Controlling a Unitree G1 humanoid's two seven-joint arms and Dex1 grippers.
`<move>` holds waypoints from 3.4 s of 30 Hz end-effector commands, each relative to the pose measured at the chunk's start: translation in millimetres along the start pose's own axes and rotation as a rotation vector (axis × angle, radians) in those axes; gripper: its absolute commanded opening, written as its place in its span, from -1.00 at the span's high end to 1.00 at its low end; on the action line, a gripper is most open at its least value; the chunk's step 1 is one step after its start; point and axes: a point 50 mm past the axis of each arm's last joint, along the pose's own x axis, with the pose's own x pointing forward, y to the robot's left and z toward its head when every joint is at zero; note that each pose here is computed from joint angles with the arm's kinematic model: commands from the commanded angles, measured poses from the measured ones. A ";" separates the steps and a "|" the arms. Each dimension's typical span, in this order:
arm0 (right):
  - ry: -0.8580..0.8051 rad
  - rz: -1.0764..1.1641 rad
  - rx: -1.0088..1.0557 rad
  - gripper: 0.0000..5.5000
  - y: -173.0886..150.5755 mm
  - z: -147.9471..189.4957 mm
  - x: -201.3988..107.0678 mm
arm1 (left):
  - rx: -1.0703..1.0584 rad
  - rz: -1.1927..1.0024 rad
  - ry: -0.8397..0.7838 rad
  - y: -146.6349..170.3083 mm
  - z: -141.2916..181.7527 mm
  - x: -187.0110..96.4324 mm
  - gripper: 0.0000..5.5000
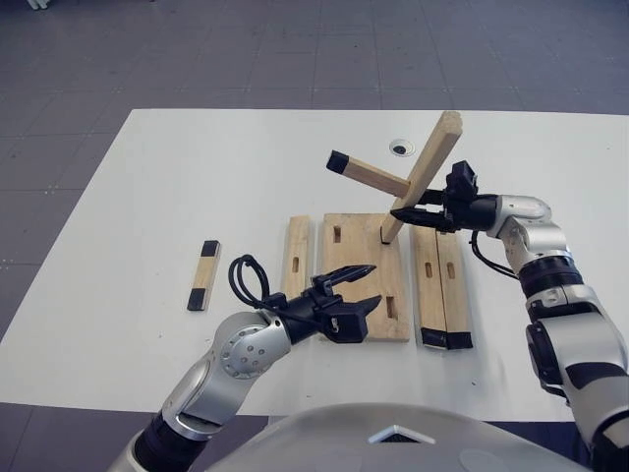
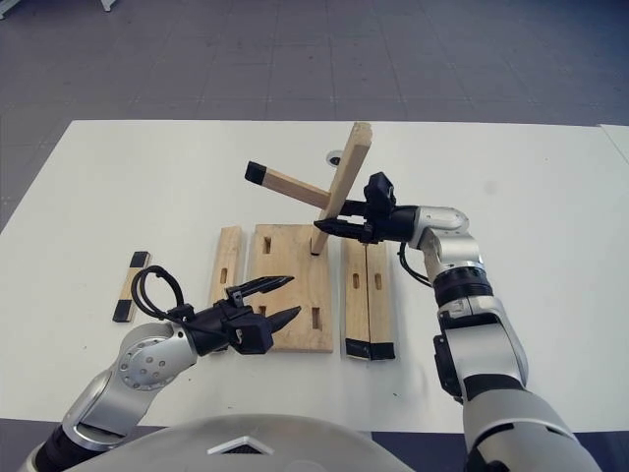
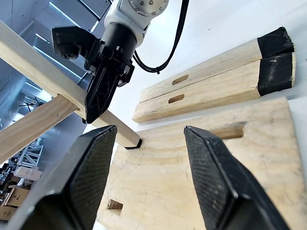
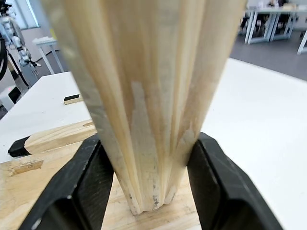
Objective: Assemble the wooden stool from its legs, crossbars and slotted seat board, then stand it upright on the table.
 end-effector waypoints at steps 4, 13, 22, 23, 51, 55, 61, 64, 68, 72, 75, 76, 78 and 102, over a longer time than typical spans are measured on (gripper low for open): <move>0.288 0.042 0.383 0.22 16.9 -72.5 4.7 | -0.010 -0.026 0.005 -4.0 1.7 -0.9 0.06; 0.411 0.091 0.402 0.22 22.4 -85.5 3.0 | -0.013 -0.029 0.000 -5.4 3.2 -0.3 0.06; 0.292 0.103 0.261 0.22 10.5 -46.3 1.3 | -0.018 -0.021 0.002 -6.5 2.9 -0.1 0.06; 0.273 0.110 0.243 0.22 9.6 -40.2 0.8 | -0.019 -0.019 0.003 -6.6 2.8 0.2 0.06; 0.054 0.015 -0.074 -0.99 29.9 37.4 -57.0 | 0.049 -0.025 0.149 2.9 -31.8 -4.0 0.06; 0.079 -0.087 -0.189 -0.99 38.4 42.4 -82.0 | 0.056 -0.024 0.156 4.3 -34.4 -3.6 0.06; -0.088 -0.238 -0.323 -0.99 59.5 74.2 -119.3 | 0.034 -0.040 0.149 1.7 -34.9 -2.1 0.06; -0.308 -0.371 -0.382 -0.99 73.8 112.3 -123.7 | 0.015 -0.057 0.148 -1.8 -36.4 -1.3 0.06; -0.648 -0.737 -0.387 -0.99 71.9 172.4 -114.7 | -0.069 -0.093 0.155 -8.5 -41.8 -1.0 0.06; -0.678 -0.843 -0.522 -0.99 92.8 189.2 -69.8 | -0.418 -0.105 0.097 -15.1 -36.7 1.8 0.06; -0.667 -0.808 -0.489 -0.99 105.5 189.0 -48.9 | -0.653 -0.066 0.052 -3.7 -30.1 1.6 0.06; -0.661 -0.803 -0.482 -0.99 106.9 189.5 -46.1 | -0.706 -0.073 0.045 -2.6 -28.2 0.7 0.06; -0.653 -0.792 -0.480 -0.99 110.4 191.9 -39.8 | -0.807 -0.106 0.047 -3.1 -25.3 -0.6 0.06; -0.609 -0.611 -0.328 -0.99 114.7 230.7 -6.9 | -0.854 -0.086 0.177 -7.7 -39.3 -1.3 0.06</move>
